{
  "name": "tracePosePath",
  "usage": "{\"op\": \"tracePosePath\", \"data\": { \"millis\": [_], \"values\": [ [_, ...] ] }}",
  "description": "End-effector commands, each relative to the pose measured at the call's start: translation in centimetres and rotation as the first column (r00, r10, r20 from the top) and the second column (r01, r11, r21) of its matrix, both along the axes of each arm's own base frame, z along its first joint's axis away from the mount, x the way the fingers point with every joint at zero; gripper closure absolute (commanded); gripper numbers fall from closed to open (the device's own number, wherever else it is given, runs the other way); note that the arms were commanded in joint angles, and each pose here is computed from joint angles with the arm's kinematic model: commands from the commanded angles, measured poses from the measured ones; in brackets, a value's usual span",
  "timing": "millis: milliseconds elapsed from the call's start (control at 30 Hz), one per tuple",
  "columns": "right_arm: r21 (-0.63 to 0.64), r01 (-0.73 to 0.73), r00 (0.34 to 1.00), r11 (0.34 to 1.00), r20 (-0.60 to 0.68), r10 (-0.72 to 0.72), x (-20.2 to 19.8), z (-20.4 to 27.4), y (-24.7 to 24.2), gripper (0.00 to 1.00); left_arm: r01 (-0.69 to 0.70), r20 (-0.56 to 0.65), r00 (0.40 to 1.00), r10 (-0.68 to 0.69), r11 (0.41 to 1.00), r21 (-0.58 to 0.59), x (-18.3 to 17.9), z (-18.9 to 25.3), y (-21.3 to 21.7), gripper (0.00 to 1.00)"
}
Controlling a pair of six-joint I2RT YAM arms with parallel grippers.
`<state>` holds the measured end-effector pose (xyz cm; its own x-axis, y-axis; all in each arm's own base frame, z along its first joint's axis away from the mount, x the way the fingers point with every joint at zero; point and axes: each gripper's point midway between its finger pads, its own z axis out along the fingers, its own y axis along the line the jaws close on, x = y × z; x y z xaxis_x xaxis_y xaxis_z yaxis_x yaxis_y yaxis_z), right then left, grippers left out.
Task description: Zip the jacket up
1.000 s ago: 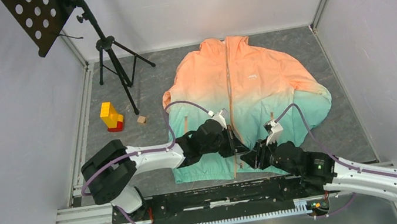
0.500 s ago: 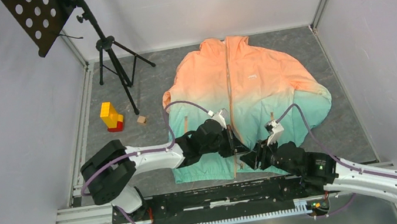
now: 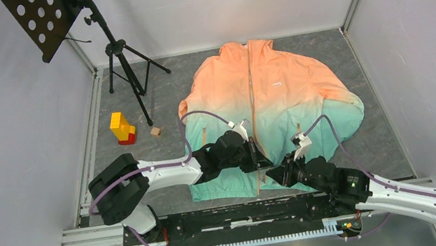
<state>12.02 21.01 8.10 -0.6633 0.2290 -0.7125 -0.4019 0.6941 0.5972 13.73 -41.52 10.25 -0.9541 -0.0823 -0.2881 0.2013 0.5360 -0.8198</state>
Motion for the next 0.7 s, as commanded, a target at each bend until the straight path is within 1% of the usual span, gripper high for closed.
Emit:
{"op": "tracePosePath", "data": {
  "millis": [0,100,133,167,200,367,500,533,567,667],
  "values": [
    [0.007,-0.002,1.0,1.0,0.014,0.002,0.1,0.0,0.1,0.8,0.025,0.032,0.999,-0.022,0.996,-0.087,0.1,2.7,-0.8,0.98],
    [0.002,-0.002,1.0,1.0,0.017,0.002,0.2,-0.3,0.1,0.86,0.032,0.029,0.999,-0.03,0.995,-0.091,0.0,2.8,-0.9,0.98],
    [0.0,-0.001,1.0,1.0,0.017,0.001,0.2,-0.4,0.0,0.9,0.035,0.029,0.999,-0.032,0.995,-0.093,0.0,2.9,-1.0,0.98],
    [-0.002,0.002,1.0,1.0,0.016,-0.002,0.2,-0.6,0.0,0.97,0.036,0.03,0.999,-0.034,0.995,-0.096,0.0,3.0,-1.0,0.98],
    [-0.003,0.005,1.0,1.0,0.017,-0.005,0.2,-0.7,-0.1,0.99,0.038,0.028,0.999,-0.036,0.995,-0.096,-0.1,3.0,-1.0,0.98],
    [-0.016,0.019,0.998,1.0,0.066,-0.018,0.8,-0.6,-0.4,1.0,0.041,0.028,0.999,-0.038,0.994,-0.099,-0.1,3.1,-1.0,0.98],
    [-0.038,-0.027,0.985,0.999,0.169,0.033,1.1,0.0,-0.2,1.0,0.062,0.039,0.998,-0.058,0.992,-0.114,-0.2,3.6,-0.9,0.98],
    [-0.053,-0.045,0.978,0.998,0.202,0.055,1.1,0.2,-0.1,1.0,0.062,0.044,0.997,-0.058,0.991,-0.118,0.0,3.8,-0.7,0.94],
    [-0.068,-0.06,0.972,0.996,0.224,0.073,1.1,0.4,-0.1,1.0,0.062,0.047,0.997,-0.057,0.991,-0.121,0.1,3.9,-0.4,0.85],
    [-0.13,-0.102,0.948,0.986,0.288,0.136,0.9,0.9,-0.3,1.0,0.075,0.076,0.995,-0.066,0.99,-0.116,0.5,4.2,0.9,0.43]
  ]
}}
